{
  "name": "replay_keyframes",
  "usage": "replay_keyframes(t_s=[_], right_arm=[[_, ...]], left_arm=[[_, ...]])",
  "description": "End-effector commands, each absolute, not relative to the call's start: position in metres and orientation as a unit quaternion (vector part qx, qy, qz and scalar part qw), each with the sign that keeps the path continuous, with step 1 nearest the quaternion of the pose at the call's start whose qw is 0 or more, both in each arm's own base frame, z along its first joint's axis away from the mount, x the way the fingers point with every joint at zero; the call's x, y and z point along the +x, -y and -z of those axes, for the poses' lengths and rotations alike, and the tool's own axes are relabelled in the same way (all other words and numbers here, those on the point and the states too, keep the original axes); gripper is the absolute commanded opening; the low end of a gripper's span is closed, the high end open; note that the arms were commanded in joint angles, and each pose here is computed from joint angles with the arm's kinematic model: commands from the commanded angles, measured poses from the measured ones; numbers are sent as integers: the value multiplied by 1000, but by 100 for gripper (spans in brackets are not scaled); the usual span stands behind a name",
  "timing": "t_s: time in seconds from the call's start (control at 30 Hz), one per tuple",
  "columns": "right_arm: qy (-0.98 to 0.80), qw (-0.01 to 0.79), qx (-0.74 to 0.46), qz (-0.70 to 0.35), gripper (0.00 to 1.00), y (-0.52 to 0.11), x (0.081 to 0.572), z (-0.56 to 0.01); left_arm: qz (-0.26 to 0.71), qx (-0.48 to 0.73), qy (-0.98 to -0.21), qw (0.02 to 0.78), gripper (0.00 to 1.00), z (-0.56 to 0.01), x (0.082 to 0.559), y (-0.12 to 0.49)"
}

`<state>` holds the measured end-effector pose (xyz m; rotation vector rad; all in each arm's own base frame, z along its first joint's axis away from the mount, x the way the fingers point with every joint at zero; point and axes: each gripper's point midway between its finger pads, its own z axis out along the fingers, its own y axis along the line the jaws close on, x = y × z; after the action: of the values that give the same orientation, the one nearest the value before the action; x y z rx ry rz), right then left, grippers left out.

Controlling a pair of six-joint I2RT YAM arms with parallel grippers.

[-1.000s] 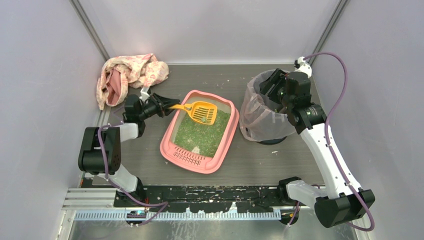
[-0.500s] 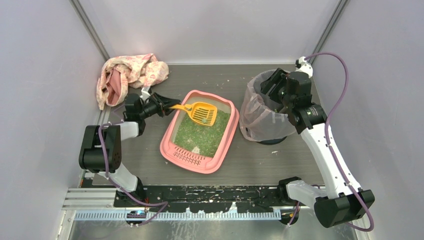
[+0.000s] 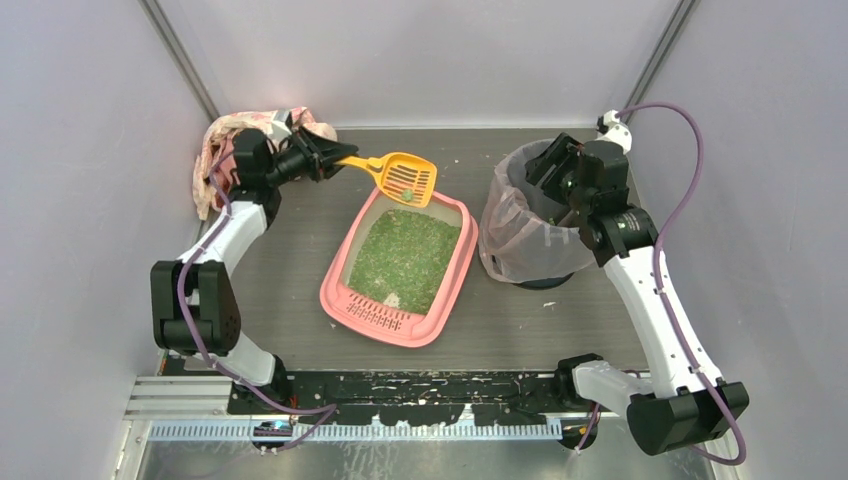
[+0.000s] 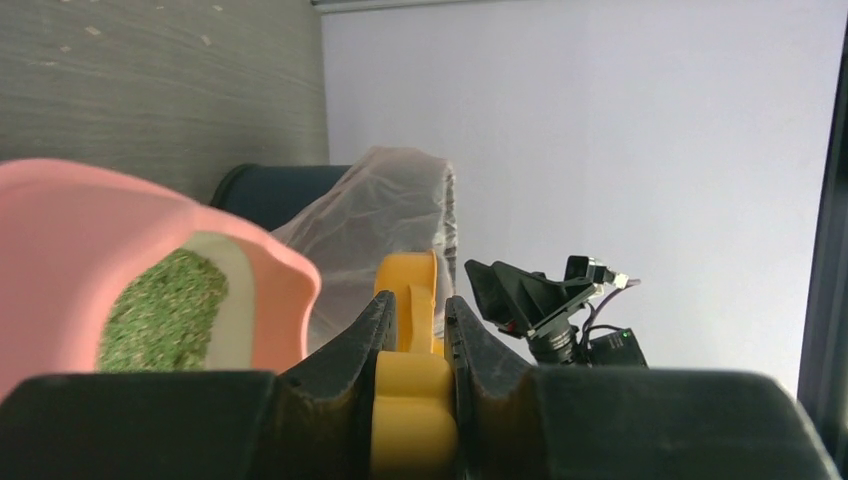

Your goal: Clean the litter box

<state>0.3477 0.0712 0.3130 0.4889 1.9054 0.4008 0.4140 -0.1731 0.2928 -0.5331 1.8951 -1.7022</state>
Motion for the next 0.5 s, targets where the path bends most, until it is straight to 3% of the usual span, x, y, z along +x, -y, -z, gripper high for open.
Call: replay_keyframes(t_s=[0.0, 0.47], right_arm=[[-748, 597, 202, -206, 68, -70, 347, -378], [-713, 637, 210, -204, 68, -52, 325, -423]], left_arm=[[635, -165, -705, 268, 0, -327, 417, 199], [704, -98, -670, 215, 0, -401, 439, 329]])
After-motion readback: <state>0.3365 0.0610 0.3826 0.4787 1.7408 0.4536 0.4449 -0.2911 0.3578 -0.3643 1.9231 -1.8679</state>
